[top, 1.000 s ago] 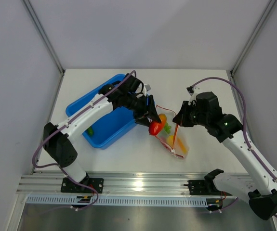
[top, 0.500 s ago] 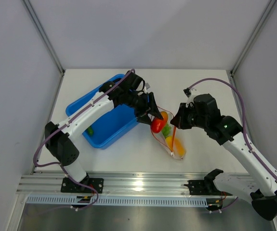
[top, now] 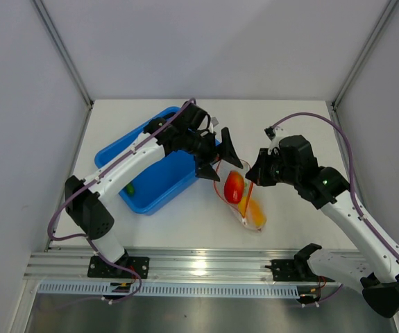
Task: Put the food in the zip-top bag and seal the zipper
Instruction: Place the fake fruit in the zipper food storage bag.
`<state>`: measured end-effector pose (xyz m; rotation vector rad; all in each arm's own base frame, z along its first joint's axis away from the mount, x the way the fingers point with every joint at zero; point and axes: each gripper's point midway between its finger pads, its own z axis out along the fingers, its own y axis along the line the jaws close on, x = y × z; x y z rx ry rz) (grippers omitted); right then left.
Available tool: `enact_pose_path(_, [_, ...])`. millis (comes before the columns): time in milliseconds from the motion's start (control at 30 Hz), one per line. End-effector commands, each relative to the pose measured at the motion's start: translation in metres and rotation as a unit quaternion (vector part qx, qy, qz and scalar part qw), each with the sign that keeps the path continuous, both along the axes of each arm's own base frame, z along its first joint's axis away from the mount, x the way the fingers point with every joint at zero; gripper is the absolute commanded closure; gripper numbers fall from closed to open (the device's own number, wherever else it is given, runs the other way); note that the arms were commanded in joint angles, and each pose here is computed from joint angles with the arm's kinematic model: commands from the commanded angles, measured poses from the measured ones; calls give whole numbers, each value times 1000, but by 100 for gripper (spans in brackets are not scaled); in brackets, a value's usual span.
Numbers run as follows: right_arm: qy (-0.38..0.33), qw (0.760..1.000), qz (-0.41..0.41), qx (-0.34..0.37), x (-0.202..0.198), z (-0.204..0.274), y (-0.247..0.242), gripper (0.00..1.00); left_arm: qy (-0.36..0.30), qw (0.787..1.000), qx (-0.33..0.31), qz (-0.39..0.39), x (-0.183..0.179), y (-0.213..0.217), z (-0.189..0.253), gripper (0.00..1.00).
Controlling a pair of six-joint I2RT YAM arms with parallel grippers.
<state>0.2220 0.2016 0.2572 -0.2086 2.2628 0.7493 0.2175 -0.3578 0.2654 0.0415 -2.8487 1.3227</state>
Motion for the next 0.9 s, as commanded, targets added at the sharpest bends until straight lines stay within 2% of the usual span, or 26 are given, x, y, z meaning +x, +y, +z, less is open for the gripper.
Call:
enact_pose_path(0, [-42, 999, -1, 19, 5, 22, 2, 100, -45, 998, -45, -13, -3, -5, 33, 1])
enact_pose_path(300, [-45, 999, -7, 10, 6, 21, -2, 100, -76, 996, -53, -10, -2, -1, 41, 1])
enact_pose_path(667, [-44, 999, -12, -4, 8, 18, -6, 100, -176, 983, -49, 0, 5, 16, 69, 1])
enact_pose_path(867, [-35, 999, -11, -13, 8, 15, -7, 100, -253, 967, -36, 24, 10, 39, 91, 0])
